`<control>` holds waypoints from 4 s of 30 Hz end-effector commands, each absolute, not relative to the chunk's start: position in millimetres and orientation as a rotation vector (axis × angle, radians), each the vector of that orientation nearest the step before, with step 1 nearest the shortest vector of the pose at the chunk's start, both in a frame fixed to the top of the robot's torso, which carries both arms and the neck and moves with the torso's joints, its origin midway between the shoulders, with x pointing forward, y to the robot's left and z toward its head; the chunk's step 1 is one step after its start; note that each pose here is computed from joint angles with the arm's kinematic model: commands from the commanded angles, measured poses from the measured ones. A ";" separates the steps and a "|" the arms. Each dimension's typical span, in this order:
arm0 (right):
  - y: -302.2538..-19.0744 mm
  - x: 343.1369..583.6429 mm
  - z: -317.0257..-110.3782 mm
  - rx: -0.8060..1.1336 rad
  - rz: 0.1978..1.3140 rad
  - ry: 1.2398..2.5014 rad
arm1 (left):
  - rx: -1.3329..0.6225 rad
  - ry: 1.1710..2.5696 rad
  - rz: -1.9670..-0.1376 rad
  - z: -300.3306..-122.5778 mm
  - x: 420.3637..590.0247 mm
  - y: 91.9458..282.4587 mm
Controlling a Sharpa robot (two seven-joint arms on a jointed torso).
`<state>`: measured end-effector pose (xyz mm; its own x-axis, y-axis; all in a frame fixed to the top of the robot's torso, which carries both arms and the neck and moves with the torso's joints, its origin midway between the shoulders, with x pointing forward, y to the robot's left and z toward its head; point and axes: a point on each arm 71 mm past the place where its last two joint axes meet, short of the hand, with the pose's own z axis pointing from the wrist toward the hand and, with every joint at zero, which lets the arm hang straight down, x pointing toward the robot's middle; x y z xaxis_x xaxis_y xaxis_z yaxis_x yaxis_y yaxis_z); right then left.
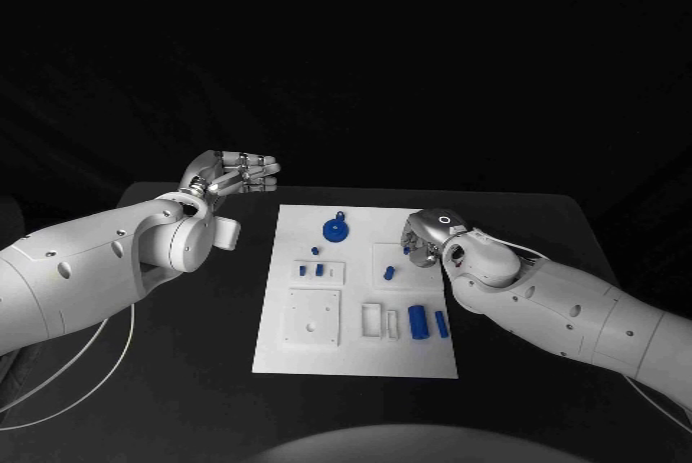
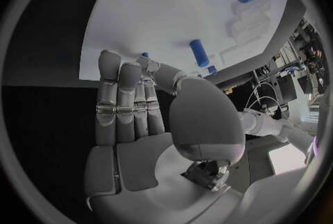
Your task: Assemble the parts on the task board
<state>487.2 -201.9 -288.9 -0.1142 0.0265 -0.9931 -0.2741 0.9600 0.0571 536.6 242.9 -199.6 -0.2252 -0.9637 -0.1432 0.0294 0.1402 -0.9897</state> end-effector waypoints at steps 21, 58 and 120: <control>-213.8 491.9 -280.7 -0.096 0.291 1.753 | -0.983 1.418 -1.275 -198.6 541.0 249.3; -200.9 490.5 -293.0 -0.182 0.259 1.725 | -0.986 1.424 -1.274 -198.6 541.2 250.6; -199.4 490.0 -292.5 -0.171 0.251 1.663 | -0.993 1.429 -1.264 -199.5 542.1 254.5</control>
<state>489.6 -199.3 -296.1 -0.1452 0.0352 -0.9888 -0.2583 0.9634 0.0722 541.7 255.8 -201.0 -0.2064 -0.9677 -0.1445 0.0118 0.1452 -0.9893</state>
